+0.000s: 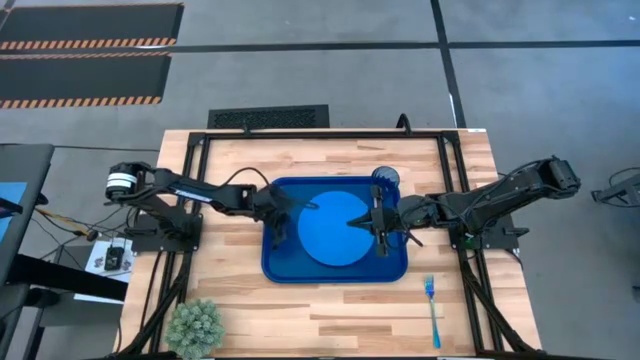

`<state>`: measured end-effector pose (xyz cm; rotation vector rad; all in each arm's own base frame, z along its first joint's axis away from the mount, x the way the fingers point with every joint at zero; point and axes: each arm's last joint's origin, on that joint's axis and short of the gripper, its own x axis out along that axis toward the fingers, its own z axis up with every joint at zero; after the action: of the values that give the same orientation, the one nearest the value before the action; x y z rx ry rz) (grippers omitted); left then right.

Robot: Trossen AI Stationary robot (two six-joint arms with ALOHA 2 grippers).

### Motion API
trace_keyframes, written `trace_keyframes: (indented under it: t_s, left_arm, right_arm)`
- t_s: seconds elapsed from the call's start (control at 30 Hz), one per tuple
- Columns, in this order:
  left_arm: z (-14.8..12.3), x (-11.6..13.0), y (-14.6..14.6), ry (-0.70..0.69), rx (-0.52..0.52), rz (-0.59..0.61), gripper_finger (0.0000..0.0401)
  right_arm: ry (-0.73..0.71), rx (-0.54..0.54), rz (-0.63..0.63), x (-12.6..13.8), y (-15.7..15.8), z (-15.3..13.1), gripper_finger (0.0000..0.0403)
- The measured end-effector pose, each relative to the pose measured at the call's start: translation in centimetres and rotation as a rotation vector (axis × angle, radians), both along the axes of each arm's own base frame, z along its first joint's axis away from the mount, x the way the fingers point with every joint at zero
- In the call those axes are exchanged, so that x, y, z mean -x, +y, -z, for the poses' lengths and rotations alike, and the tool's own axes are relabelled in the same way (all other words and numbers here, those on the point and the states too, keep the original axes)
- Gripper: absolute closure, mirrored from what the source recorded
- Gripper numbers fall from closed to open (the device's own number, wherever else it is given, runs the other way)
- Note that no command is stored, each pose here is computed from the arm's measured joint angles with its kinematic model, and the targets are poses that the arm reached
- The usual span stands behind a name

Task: Pick and place plate/cup/fork/spoon on tray
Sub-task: Put the black spoon on the dark blue tray to the left of the blue plate, then put the blue fork on the dark blue tray to the right of the black spoon

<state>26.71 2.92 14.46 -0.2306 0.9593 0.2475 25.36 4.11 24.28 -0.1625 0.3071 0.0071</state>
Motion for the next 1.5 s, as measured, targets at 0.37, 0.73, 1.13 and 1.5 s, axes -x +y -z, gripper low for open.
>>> trace_keyframes:
  t_s: [0.37,0.73,1.13,1.5]
  left_arm:
    - [1.4,-0.8,0.3,0.088,-0.068,-0.015,0.0401]
    - [1.5,-0.6,0.8,0.121,-0.126,-0.106,0.0401]
    - [1.3,-0.3,0.9,0.128,-0.126,-0.125,0.0401]
    - [-0.6,-0.8,-2.0,-0.123,-0.123,0.016,0.0401]
  right_arm:
    - [0.012,-0.001,0.001,-0.2,0.0,0.3,0.0390]
    - [0.028,0.000,0.001,-0.4,0.1,0.7,0.0390]
    - [0.028,-0.002,0.002,-0.4,0.1,0.7,0.0390]
    - [0.070,-0.062,0.026,-0.2,0.1,1.1,0.0391]
